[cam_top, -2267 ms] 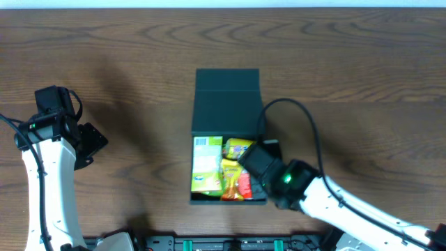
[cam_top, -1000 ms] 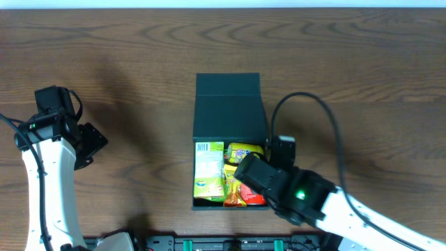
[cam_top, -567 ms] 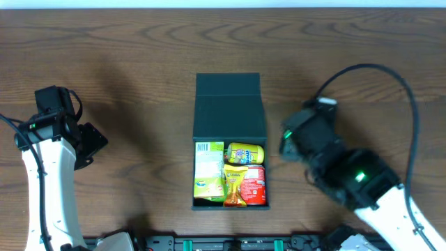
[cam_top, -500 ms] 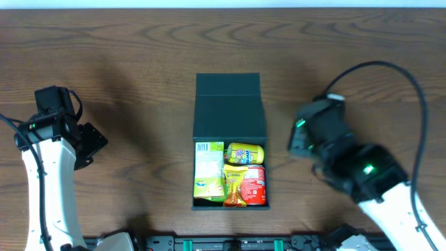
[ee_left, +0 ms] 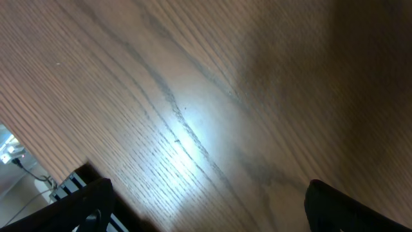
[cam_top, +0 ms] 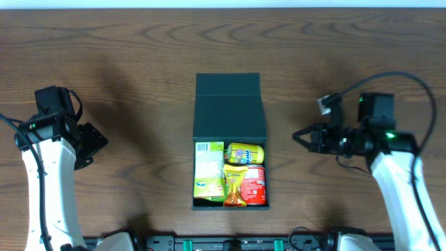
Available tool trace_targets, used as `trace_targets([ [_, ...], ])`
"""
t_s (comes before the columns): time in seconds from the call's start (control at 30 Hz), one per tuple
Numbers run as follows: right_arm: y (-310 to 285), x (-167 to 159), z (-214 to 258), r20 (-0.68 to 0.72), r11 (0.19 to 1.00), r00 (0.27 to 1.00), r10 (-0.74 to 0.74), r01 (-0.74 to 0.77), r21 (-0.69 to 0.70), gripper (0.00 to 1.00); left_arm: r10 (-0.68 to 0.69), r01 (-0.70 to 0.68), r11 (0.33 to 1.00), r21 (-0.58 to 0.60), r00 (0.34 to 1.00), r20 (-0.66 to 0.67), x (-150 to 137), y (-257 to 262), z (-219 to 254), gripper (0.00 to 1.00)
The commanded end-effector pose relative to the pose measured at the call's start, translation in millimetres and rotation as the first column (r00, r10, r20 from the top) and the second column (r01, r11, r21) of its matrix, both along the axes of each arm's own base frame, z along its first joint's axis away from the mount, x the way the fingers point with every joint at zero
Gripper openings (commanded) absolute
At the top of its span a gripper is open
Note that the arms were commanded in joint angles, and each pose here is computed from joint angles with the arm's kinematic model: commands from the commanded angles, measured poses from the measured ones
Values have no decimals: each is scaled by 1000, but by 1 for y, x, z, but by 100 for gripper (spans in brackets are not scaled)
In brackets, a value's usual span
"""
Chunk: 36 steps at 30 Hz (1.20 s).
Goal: Pack container
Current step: 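Move the right gripper to the right edge of the open lid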
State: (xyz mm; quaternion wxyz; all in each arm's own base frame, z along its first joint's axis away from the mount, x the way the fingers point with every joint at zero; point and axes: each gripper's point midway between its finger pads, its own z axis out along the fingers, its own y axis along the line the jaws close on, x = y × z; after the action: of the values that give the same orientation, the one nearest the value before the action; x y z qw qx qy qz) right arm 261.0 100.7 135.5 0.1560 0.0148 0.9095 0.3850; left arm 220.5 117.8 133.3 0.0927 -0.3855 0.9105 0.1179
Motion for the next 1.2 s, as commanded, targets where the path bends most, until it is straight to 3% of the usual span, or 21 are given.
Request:
trace_targets([
  [0.0, 23, -12, -13, 16, 973, 994, 110, -110, 201, 1, 5, -5, 1000, 15, 1000, -12, -2, 4, 0, 95],
  [0.53, 22, 34, -101, -63, 962, 996, 70, -50, 267, 1, 5, -5, 1000, 15, 1000, -12, -2, 4, 0, 95],
  [1.17, 21, 85, -108, -74, 955, 992, -102, 119, 273, 1, 5, -5, 1000, 15, 1000, -12, -2, 4, 0, 95],
])
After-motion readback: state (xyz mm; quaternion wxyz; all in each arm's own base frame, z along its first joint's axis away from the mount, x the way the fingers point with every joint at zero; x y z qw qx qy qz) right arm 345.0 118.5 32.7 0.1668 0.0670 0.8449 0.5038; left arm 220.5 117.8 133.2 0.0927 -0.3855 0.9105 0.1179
